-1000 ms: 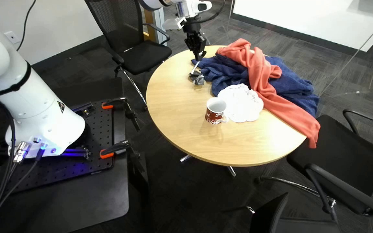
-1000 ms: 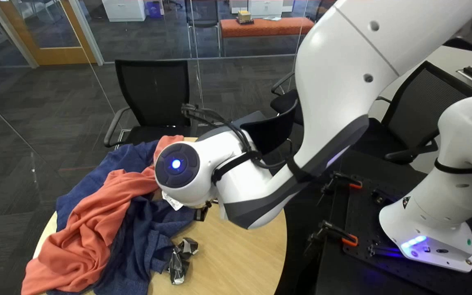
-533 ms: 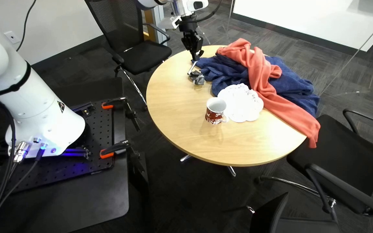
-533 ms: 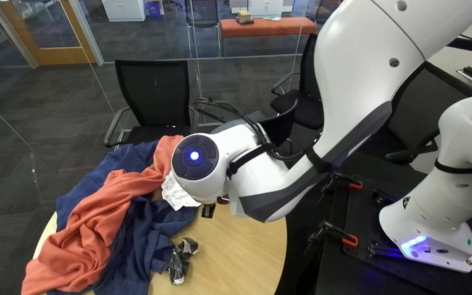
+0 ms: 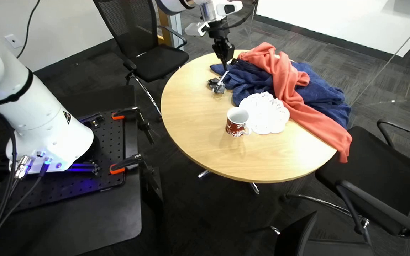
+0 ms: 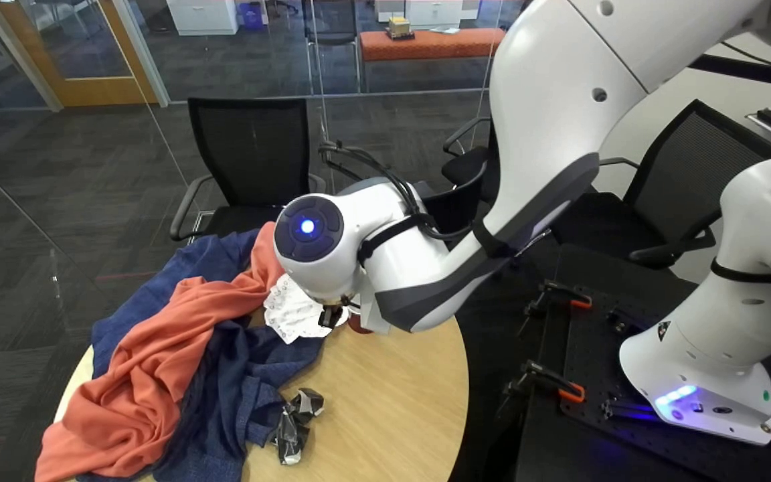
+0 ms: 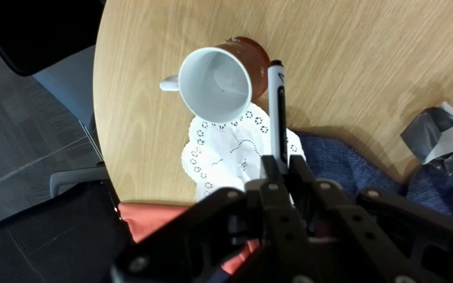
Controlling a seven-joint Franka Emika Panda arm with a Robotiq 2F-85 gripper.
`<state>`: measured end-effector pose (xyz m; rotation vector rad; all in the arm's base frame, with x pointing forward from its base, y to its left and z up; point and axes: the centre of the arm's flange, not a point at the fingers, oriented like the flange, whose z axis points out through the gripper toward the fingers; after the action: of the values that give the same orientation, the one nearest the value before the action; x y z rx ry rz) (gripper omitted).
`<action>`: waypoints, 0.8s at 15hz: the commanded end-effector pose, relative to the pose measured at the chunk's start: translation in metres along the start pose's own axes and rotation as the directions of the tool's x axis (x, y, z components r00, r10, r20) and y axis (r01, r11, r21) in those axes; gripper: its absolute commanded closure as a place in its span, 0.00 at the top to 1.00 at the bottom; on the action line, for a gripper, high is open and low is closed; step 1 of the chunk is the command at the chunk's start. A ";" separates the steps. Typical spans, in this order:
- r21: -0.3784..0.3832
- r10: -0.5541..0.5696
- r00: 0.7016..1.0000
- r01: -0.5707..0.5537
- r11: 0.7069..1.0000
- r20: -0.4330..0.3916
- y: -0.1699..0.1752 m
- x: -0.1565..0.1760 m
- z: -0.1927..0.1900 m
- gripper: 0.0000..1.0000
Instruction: Put the marker on the table in the mug
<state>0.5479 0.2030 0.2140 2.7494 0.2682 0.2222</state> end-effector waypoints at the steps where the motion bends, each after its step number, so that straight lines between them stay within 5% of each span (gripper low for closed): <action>1: -0.020 0.104 0.994 -0.105 0.994 -0.036 0.028 0.017 0.013 0.03; 12: -0.009 0.286 0.950 -0.290 0.957 -0.125 0.072 0.016 0.066 0.03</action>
<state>0.5877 0.1262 0.1945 2.7512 -0.0635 0.4100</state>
